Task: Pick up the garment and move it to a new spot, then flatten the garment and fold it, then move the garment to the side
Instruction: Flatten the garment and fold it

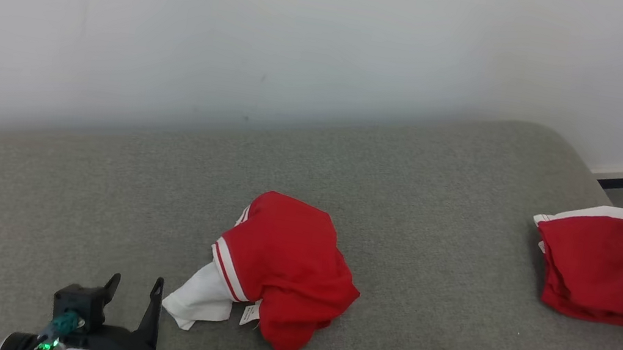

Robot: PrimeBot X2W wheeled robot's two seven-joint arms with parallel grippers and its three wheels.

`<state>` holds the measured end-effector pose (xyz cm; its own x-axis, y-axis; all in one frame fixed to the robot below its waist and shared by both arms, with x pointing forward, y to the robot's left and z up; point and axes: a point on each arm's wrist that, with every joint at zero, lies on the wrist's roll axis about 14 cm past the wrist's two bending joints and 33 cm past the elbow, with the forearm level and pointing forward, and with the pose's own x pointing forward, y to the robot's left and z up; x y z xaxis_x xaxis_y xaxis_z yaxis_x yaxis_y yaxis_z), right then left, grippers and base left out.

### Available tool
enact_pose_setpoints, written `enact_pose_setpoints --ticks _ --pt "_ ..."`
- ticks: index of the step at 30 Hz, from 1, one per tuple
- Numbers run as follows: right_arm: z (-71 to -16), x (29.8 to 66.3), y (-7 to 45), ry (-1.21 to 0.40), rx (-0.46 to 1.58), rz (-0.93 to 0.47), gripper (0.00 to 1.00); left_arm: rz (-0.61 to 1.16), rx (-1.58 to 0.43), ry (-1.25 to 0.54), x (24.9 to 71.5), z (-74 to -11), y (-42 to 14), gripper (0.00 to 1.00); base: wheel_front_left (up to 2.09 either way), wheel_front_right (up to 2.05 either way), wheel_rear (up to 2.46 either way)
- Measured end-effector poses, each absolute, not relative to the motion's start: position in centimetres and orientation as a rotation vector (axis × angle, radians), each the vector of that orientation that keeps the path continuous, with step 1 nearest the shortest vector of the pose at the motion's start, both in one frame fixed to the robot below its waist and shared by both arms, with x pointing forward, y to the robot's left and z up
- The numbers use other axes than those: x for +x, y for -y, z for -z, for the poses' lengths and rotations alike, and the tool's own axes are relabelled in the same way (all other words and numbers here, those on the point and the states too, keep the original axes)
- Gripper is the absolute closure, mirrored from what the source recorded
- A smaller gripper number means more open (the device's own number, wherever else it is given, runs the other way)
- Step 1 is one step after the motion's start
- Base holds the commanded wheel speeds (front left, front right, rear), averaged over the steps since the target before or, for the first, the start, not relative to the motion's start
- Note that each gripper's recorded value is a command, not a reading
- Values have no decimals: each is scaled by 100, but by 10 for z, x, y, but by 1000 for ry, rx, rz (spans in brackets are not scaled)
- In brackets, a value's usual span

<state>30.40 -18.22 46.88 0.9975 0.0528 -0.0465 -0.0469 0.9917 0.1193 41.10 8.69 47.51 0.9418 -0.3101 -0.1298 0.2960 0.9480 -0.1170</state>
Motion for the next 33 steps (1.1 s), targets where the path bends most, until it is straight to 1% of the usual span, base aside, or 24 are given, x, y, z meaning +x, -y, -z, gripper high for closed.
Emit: enact_pose_setpoints --ticks 3,8,12,15,20,21,22,23,25,28,33 --pt "-469 301 185 -51 122 -36 0 346 -71 -232 424 -465 -70 0 0 0 0" --pt "-468 295 197 -53 125 9 0 393 12 -394 432 -436 -51 0 0 0 0" --pt "-463 288 211 -67 124 60 0 349 55 -533 435 -408 -54 0 0 0 0" --pt "-460 283 217 -79 126 87 0 354 52 -641 429 -386 -51 0 0 0 0" --pt "-455 279 225 -99 126 120 0 388 39 -717 429 -375 -40 0 0 0 0" --pt "-454 279 225 -100 127 122 0 395 38 -728 429 -373 -39 2 0 0 0" --pt "-454 279 225 -102 128 123 0 405 40 -730 429 -373 -37 82 0 0 0" --pt "-454 280 224 -99 129 120 0 424 30 -725 428 -376 -33 100 0 0 0" --pt "-454 282 222 -97 130 111 0 445 0 -690 429 -385 -23 100 0 0 0" --pt "-456 284 218 -92 131 97 0 461 -41 -576 440 -412 -12 100 0 0 0" --pt "-458 288 214 -83 129 77 0 496 -89 -224 479 -508 11 100 0 0 0"
